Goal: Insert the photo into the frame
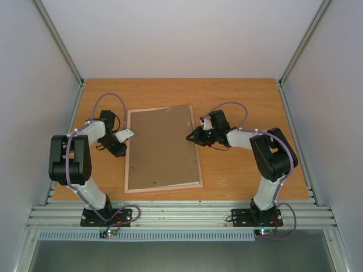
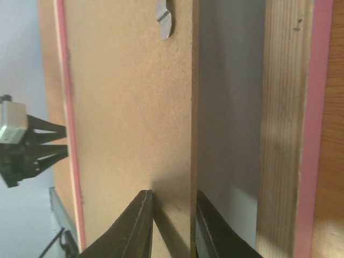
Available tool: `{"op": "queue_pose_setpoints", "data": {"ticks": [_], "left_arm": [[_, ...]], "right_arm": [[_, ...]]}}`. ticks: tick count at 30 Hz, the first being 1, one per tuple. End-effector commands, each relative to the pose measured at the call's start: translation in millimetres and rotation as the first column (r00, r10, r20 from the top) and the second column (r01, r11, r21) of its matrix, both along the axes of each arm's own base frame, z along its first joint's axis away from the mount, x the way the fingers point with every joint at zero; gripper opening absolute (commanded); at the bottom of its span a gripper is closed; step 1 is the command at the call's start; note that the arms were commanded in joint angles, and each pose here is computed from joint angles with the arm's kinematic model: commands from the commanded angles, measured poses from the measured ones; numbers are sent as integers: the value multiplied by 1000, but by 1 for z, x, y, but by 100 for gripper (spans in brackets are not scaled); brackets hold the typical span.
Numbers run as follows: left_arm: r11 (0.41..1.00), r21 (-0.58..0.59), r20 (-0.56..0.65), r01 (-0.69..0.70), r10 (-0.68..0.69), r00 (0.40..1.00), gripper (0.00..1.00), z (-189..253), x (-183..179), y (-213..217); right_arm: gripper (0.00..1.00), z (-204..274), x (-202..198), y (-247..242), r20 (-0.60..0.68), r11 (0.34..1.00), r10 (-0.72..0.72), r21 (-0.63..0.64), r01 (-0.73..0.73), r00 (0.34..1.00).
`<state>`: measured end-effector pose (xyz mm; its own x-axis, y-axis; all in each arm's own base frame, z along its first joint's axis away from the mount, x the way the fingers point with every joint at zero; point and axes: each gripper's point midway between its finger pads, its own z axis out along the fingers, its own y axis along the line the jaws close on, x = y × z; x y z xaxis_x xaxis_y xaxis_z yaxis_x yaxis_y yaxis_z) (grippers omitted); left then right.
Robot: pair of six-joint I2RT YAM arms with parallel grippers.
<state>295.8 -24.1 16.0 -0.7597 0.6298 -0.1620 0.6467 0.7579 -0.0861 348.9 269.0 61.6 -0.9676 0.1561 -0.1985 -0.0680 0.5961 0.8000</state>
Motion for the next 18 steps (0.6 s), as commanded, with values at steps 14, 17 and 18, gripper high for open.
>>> {"op": "queue_pose_setpoints", "data": {"ticks": [14,17,18], "left_arm": [[998,-60,64,-16,20,998,41,9,13,-14],[998,-56,75,-30,34,997,43,12,18,-12],[997,-57,81,-42,47,996,44,14,21,-11]], "right_arm": [[59,3,-22,-16,33,950,92,-301,-78,995],[68,10,-21,-19,50,944,91,-322,-71,995],[71,12,-21,-20,69,938,108,-338,-78,992]]}}
